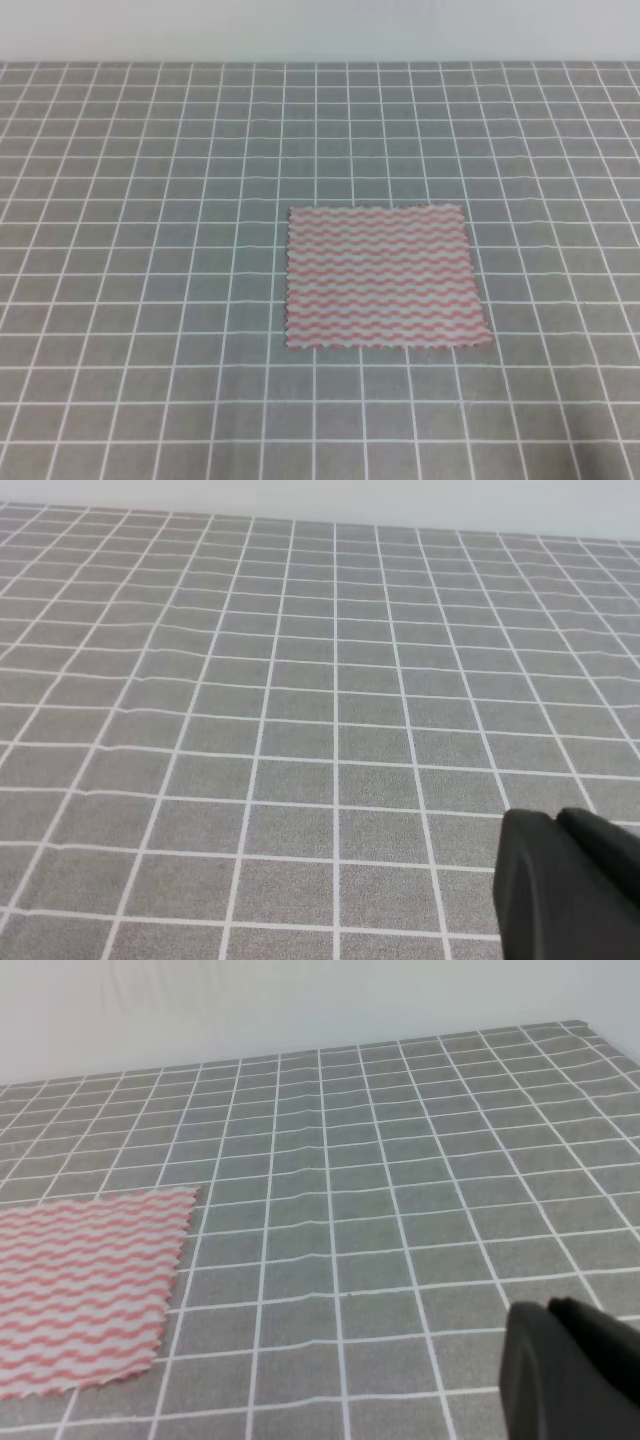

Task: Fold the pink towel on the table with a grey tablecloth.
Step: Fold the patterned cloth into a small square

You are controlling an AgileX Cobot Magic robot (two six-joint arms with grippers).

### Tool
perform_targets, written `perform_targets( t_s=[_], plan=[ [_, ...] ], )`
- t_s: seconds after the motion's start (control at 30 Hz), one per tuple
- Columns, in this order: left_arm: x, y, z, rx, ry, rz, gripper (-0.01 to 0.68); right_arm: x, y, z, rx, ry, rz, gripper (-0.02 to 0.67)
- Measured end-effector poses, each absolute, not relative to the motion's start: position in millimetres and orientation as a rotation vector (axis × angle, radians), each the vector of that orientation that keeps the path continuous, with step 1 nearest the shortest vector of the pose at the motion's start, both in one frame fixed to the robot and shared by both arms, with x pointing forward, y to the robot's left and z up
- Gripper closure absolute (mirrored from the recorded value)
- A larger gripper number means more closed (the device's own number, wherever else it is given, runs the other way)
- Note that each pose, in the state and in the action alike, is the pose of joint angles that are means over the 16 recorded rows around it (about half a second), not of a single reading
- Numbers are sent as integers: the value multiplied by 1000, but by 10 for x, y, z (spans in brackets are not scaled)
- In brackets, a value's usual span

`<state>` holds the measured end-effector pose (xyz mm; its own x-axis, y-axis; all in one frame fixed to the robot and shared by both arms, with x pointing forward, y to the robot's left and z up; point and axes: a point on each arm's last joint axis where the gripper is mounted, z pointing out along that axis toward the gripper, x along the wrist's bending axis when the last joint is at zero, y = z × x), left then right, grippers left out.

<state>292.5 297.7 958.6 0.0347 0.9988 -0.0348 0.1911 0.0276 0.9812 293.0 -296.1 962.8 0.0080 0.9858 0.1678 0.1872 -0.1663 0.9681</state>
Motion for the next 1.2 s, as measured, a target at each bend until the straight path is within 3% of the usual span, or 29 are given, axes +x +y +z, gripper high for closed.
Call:
perform_targets(
  t_s=[1.2],
  plan=[
    [2926,2979,9580,1349,1327,1072,673,2935,-2959,9600,1487,1272,1247,667]
  ],
)
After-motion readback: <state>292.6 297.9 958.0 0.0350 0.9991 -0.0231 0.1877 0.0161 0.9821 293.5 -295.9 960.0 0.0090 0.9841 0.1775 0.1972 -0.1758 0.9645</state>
